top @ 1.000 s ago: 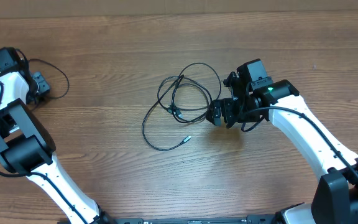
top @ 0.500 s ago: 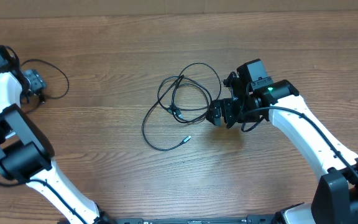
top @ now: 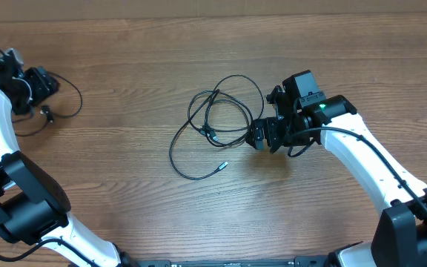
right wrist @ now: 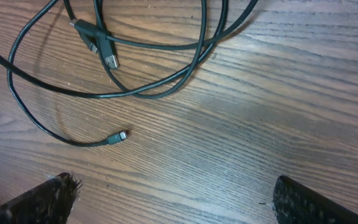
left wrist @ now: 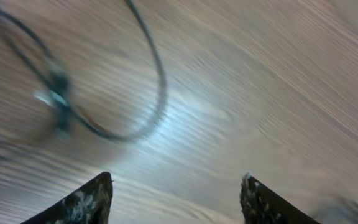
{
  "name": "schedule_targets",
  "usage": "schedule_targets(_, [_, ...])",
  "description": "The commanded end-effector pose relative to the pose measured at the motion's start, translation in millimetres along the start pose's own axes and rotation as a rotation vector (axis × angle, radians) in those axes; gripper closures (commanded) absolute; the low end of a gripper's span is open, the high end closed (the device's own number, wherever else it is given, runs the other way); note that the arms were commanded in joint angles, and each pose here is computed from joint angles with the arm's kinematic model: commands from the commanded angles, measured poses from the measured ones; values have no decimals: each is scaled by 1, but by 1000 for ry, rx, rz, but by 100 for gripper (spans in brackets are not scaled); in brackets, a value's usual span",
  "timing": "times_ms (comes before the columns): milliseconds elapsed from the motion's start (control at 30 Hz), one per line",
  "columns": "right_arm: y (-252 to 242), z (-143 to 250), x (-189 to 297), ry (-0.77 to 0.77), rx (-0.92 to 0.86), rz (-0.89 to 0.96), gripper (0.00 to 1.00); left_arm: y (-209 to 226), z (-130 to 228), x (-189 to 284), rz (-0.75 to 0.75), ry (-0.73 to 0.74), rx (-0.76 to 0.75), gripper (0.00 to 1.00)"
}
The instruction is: Untangle cables
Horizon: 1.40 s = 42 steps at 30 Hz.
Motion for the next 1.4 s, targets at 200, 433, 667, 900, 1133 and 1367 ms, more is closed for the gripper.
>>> schedule_targets(200, [4,-5,10,-41,16,-13,0,-62,42,-3,254,270,-29,32])
schedule_targets(433, [4,-5,10,-41,16,-13,0,-103,73,-18,247,442,-110,32])
schedule_targets(667, [4,-5,10,-41,16,-13,0,-135,117,-47,232,584,-206,32])
schedule_targets(900, [4,-5,10,-41,16,-13,0,-162,177,-84,252,692,-324,32])
schedule_targets(1133, [4,-5,10,-41,16,-13,0,-173,212,-101,245,735,-351,32])
schedule_targets(1367, [4,-5,10,-41,16,-13,0,-180,238,-111,248,758,-389,36])
Point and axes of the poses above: each gripper's point midway between its finger pads, its own x axis back along the fingers, its own y axis along the line the jaws close on, z = x × y, the point moved 9 cm from there along x, back along the fingers, and after that the axes turned 10 degrees about -x, right-handed, at the moved point
